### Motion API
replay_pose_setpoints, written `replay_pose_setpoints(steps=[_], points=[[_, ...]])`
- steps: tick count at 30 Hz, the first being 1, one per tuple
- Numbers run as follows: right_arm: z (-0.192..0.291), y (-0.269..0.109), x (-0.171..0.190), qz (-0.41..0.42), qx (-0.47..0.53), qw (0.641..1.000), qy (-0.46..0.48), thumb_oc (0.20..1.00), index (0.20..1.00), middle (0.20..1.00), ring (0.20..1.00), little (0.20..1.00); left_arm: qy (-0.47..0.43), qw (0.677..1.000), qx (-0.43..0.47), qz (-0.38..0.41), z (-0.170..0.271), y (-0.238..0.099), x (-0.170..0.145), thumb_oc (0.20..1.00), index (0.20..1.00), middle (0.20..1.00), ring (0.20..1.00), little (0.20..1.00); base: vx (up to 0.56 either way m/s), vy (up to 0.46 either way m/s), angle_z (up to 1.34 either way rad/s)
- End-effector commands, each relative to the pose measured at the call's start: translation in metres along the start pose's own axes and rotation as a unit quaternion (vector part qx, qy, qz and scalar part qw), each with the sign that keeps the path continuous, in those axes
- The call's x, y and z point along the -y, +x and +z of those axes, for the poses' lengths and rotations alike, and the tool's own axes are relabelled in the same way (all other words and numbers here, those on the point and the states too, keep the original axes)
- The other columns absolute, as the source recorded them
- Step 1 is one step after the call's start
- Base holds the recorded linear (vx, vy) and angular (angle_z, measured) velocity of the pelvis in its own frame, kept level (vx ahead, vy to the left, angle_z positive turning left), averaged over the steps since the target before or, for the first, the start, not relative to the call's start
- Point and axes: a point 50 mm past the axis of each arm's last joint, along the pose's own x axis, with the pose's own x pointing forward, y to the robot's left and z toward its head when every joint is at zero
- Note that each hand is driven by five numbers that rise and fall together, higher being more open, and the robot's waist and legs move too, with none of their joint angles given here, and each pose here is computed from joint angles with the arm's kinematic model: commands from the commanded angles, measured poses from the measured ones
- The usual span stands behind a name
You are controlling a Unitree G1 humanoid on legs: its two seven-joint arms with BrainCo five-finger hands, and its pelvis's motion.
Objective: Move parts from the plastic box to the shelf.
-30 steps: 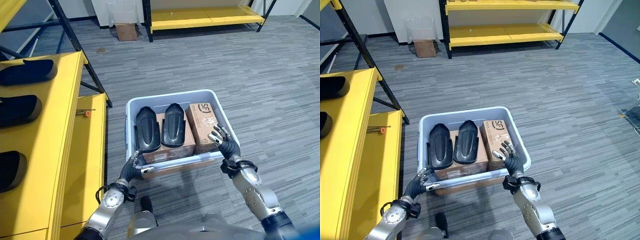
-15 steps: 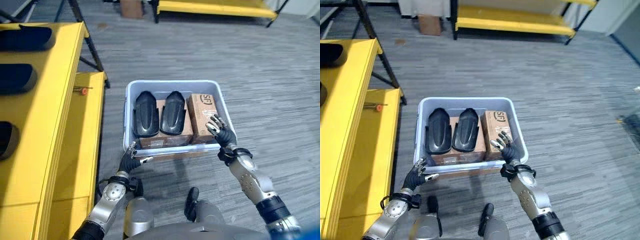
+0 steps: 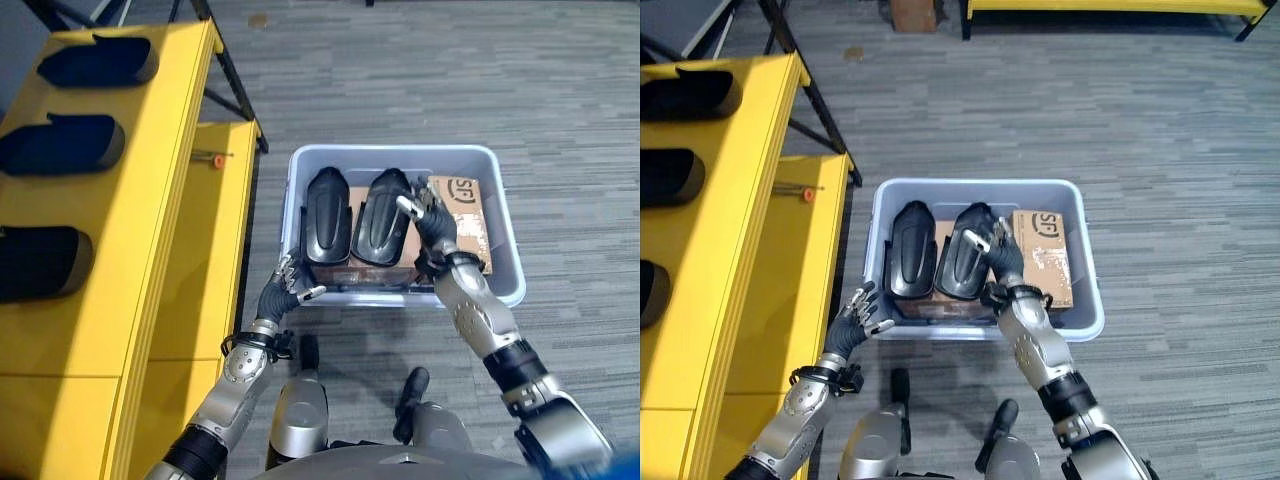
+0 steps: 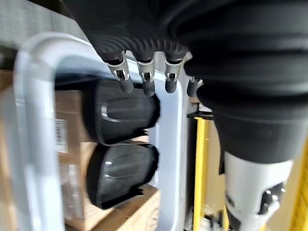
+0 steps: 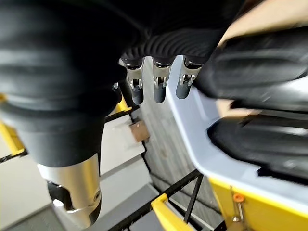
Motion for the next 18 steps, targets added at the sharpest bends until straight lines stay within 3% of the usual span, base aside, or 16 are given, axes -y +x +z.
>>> replay_pose_setpoints(steps=[1,10,14,18], points=[[0.035,0.005,0.001,-0.012,0.069,0.998,0.007,1.0,1.0,1.0,1.0,1.0,-0.02,0.998,0.053,-0.021,0.02,0.002,0.007,1.0,1.0,1.0,1.0,1.0,-0.12,0.039,0.21],[0.083,0.026,0.003,-0.085,0.171,0.981,0.02,1.0,1.0,1.0,1.0,1.0,-0.054,0.994,0.093,-0.023,0.04,0.012,0.014,1.0,1.0,1.0,1.0,1.0,-0.1,0.031,0.11],[0.103,0.014,-0.006,-0.126,0.267,0.955,-0.012,1.0,1.0,1.0,1.0,1.0,-0.065,0.992,0.106,-0.034,0.043,0.012,0.024,1.0,1.0,1.0,1.0,1.0,-0.08,0.062,0.06],[0.106,0.001,-0.015,-0.126,0.303,0.944,-0.025,1.0,1.0,1.0,1.0,1.0,-0.078,0.99,0.112,-0.034,0.041,0.008,0.034,1.0,1.0,1.0,1.0,1.0,-0.06,0.163,-0.05]])
